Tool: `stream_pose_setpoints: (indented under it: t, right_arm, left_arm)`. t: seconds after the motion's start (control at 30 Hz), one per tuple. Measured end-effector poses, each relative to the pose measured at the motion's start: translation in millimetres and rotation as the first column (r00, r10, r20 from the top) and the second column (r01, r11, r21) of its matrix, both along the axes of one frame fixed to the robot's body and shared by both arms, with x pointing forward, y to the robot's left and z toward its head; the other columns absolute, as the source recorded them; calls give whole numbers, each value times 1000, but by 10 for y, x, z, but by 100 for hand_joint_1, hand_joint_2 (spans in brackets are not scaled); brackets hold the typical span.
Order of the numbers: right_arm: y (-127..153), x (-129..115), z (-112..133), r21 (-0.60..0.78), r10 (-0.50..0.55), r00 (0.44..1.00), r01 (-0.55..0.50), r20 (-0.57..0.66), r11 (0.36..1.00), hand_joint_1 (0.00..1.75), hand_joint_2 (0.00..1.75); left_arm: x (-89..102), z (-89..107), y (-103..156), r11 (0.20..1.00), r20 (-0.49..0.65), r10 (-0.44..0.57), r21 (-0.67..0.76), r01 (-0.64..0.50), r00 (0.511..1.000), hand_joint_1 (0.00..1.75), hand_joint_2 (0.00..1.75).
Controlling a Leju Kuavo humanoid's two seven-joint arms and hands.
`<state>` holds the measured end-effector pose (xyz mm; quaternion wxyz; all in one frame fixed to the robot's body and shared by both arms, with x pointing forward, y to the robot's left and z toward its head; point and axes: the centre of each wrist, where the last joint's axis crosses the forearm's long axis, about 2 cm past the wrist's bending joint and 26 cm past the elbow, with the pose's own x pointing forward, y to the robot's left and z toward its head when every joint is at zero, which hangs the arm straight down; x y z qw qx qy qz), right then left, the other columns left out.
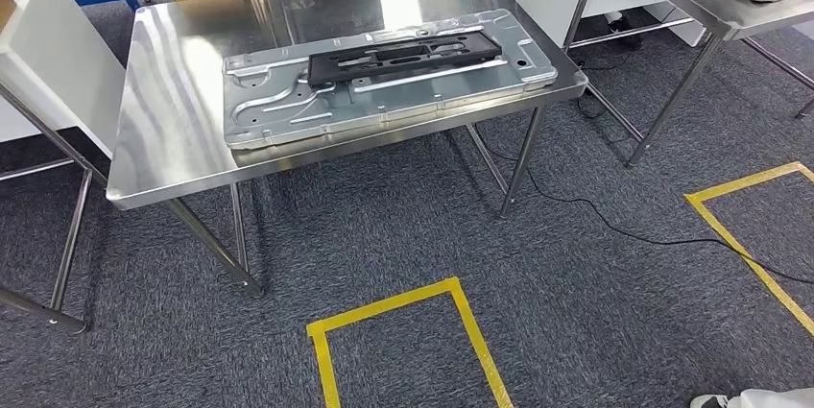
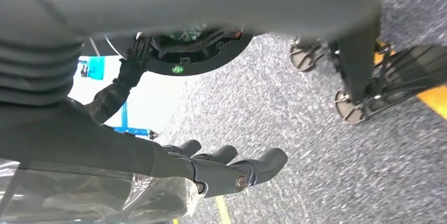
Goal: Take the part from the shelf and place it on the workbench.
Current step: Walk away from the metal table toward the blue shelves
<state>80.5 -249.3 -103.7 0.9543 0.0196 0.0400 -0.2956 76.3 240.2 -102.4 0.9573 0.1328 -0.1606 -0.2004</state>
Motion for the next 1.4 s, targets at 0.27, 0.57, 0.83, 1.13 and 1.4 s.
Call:
stream_pose_setpoints:
  t: [0.27, 0.57, 0.83, 1.13, 1.4]
  right_arm:
    - [9, -27, -5, -9, 26, 1000, -26, -9, 1000, 0, 0]
    - [17, -29, -5, -16, 49, 999, -49, -1, 999, 0, 0]
    - [16, -6, -1, -20, 59, 998, -59, 8, 998, 0, 0]
    - [15, -9, -2, -29, 71, 997, -70, 15, 997, 0, 0]
    - [3, -35, -7, -40, 58, 998, -57, 10, 998, 0, 0]
  left_arm:
    - [22, 3, 3, 1000, 0, -5, 0, 5, 1000, 0, 0]
    - [28, 4, 2, 1000, -1, -9, -2, 9, 1000, 0, 0]
    - [14, 2, 1, 1000, -5, -11, -5, 11, 1000, 0, 0]
    - [20, 2, 1, 1000, -7, -12, -11, 12, 1000, 0, 0]
    - [12, 1, -7, 1000, -10, -9, -15, 9, 1000, 0, 0]
